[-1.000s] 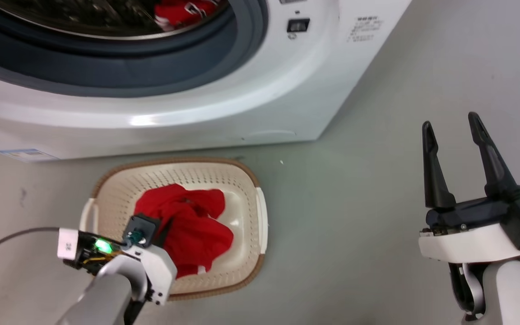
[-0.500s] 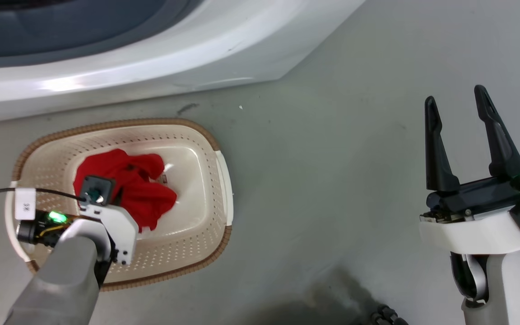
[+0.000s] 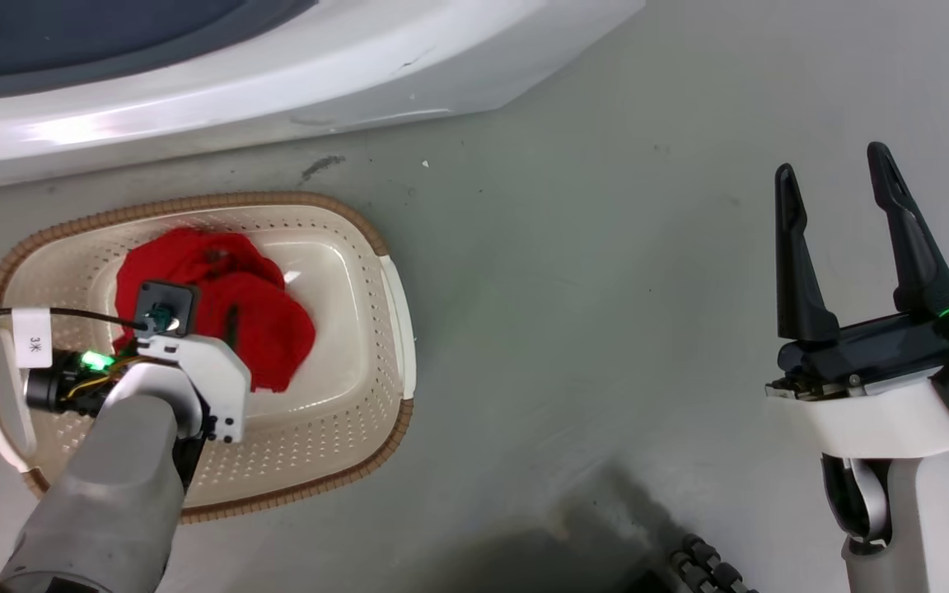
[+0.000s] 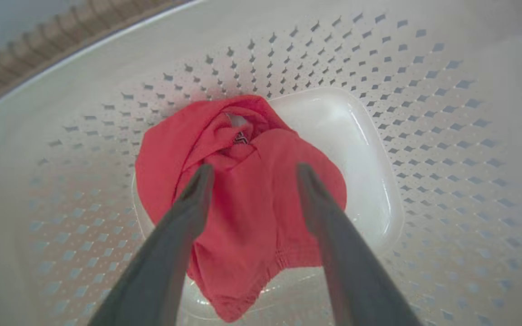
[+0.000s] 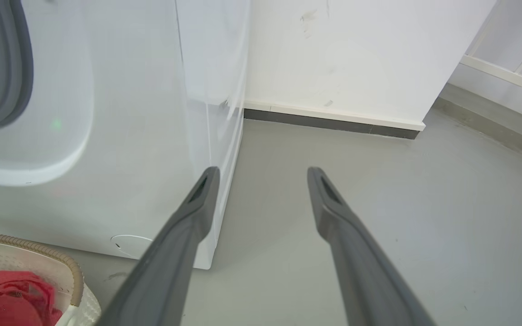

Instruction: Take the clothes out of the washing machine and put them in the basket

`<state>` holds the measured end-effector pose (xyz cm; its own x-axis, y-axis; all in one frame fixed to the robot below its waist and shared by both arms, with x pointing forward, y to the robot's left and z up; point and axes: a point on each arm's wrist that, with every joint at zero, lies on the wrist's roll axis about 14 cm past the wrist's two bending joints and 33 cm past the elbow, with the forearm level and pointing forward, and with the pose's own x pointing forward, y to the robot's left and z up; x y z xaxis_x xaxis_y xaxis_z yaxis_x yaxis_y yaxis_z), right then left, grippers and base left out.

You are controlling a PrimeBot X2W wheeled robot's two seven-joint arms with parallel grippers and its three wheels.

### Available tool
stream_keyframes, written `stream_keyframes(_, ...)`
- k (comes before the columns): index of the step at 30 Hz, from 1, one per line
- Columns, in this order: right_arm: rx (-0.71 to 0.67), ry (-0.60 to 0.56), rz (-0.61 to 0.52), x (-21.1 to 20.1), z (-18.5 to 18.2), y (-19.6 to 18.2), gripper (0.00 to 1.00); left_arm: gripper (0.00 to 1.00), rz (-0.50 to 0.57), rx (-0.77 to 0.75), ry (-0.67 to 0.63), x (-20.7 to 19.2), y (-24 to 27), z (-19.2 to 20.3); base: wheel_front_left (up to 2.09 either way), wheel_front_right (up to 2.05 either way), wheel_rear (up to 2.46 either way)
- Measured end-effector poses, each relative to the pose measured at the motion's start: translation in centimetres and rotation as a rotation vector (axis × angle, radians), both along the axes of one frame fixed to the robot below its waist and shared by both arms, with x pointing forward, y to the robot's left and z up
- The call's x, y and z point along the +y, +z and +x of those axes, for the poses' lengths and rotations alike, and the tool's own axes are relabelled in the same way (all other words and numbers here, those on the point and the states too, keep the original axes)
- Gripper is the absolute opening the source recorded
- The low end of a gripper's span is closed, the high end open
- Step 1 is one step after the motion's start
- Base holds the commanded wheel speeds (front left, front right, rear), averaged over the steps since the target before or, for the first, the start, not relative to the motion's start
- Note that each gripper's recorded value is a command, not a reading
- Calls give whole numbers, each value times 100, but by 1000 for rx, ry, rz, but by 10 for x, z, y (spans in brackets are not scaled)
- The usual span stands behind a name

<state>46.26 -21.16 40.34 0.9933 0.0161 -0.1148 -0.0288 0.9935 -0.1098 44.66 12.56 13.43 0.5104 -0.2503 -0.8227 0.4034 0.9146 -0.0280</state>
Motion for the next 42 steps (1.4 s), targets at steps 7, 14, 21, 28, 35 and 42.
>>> stream_keyframes(7,-43,8,11,4,0,19,100,100,-52,-107,26,-11,37,16,0,0,0)
stream_keyframes(14,-101,30,21,13,-2,44,100,100,-107,-276,48,-13,96,34,0,0,0)
stream_keyframes(21,-160,55,39,23,-7,69,100,100,-130,-438,75,-2,155,38,0,0,0)
stream_keyframes(28,-196,75,58,32,-17,87,100,100,-153,-587,154,13,208,33,0,0,0)
stream_keyframes(35,-224,72,72,32,-21,99,100,100,-203,-763,163,11,265,43,0,0,0)
stream_keyframes(42,-200,12,93,13,-24,90,100,100,-270,-930,55,-6,311,86,0,0,0)
